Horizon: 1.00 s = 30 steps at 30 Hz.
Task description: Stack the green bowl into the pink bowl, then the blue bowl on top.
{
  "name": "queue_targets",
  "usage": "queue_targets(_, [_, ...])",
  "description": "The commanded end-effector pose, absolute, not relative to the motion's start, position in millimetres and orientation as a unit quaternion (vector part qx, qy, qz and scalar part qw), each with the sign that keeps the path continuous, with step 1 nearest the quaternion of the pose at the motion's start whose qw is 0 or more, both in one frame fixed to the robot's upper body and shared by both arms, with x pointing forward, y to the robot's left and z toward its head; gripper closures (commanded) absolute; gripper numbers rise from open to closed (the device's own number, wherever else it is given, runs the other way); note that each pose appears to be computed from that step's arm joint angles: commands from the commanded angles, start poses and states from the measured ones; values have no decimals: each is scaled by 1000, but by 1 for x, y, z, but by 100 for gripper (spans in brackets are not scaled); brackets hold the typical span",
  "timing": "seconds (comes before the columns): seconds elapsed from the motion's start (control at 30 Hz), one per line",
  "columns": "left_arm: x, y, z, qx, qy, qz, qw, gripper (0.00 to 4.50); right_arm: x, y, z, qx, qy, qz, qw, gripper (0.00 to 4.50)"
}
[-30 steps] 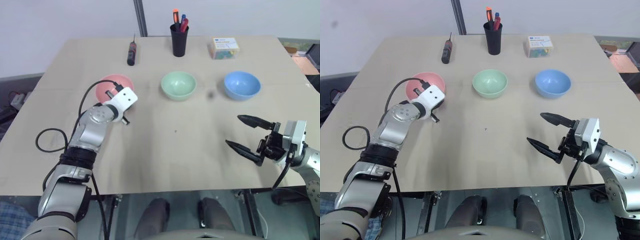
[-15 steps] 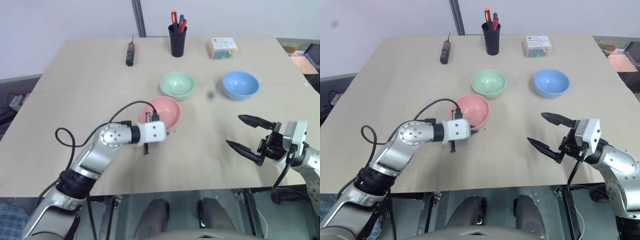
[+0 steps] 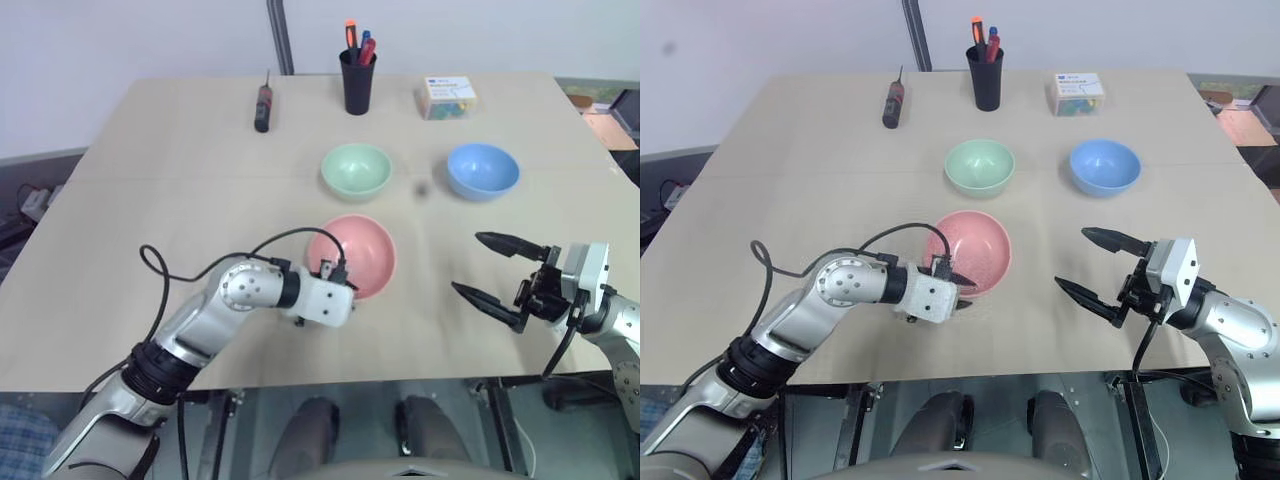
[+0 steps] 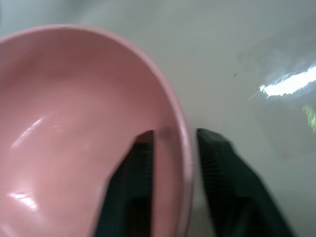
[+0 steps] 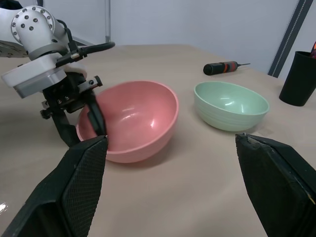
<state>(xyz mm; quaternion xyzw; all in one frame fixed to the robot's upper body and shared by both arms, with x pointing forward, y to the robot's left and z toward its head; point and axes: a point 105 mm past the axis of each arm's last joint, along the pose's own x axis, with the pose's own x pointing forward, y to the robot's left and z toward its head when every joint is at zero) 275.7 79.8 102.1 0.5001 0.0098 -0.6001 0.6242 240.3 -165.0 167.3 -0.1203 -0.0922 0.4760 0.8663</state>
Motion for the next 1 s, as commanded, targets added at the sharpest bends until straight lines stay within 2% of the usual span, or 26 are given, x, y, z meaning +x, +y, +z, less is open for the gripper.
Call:
queue_targets(0.03, [274,78,110,488,-2,-602,632,99,237,-165,174,-131,-108,476,863,15])
queue_targets(0.13, [272,80,113,478,-5,-605,637,4,237,-165,173,-131,-108,476,863,15])
queue_targets(0.27, [272,81,118,447,-9,-602,661,4,237,-166,173,-131,-107,476,863,15])
queue_targets(0.37, [277,85,138,342,-6,-589,732,4,237,-167,172,-133,-106,475,863,15])
queue_targets(0.53, [283,100,163,202,-14,-549,811,4,237,-168,172,-133,-106,474,864,15])
queue_targets(0.67, [291,125,171,107,-12,-488,866,4,239,-168,172,-134,-107,475,863,15])
queue_targets(0.77, [290,144,172,80,-21,-454,887,4,240,-168,172,-134,-108,477,862,15])
queue_targets(0.87, [284,163,180,72,-62,-417,904,4,242,-167,172,-134,-109,480,860,15])
queue_targets(1.0, [271,192,183,52,-88,-376,921,4,248,-167,171,-143,-107,478,860,15])
